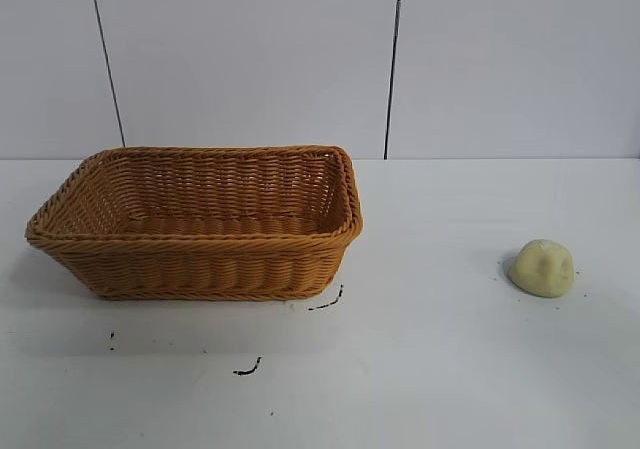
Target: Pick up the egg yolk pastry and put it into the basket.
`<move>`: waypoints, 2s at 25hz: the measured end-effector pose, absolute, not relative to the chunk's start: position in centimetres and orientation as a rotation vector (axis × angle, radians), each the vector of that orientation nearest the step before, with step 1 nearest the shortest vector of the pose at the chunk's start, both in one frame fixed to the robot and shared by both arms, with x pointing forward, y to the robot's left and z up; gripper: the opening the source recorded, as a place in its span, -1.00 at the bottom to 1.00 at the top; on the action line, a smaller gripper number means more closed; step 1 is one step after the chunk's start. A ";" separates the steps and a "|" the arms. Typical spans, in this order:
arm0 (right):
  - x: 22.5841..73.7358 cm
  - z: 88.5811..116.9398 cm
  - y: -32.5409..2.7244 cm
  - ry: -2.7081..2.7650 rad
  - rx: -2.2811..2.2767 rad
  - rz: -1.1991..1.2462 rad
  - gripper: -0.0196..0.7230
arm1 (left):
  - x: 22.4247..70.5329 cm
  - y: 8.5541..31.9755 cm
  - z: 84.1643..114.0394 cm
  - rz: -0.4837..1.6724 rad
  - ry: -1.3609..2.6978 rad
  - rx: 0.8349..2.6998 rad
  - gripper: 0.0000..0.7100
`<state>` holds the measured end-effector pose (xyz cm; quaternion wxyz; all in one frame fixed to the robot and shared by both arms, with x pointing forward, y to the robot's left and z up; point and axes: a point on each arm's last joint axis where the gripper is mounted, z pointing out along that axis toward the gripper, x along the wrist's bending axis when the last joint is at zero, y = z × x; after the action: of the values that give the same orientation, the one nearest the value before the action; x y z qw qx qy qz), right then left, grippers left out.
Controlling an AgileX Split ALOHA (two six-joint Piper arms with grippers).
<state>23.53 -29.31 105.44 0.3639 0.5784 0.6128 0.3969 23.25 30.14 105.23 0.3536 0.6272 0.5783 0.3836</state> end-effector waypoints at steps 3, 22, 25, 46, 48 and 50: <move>23.5 105.4 -29.3 1.577 1.488 1.021 0.82 | 23.2 30.1 105.2 0.992 1.495 1.622 0.96; 27.7 108.4 -29.3 1.694 1.618 0.907 0.81 | 23.2 30.1 105.2 0.992 1.495 1.622 0.96; 30.8 109.8 -29.3 1.761 1.696 0.837 0.79 | 23.2 30.1 105.2 0.992 1.495 1.622 0.96; 57.8 106.7 -29.1 2.113 2.039 0.379 0.76 | 23.2 30.1 105.2 0.992 1.495 1.622 0.96; 59.4 105.5 -29.2 2.135 2.044 0.348 0.76 | 23.2 30.1 105.2 0.992 1.495 1.622 0.96; 60.8 104.0 -29.2 2.160 2.051 0.310 0.76 | 23.2 30.1 105.2 0.992 1.495 1.622 0.96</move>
<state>60.83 -29.21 103.96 0.0735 0.6831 0.7193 0.1033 23.25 30.14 105.23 0.3536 0.6272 0.5783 0.3836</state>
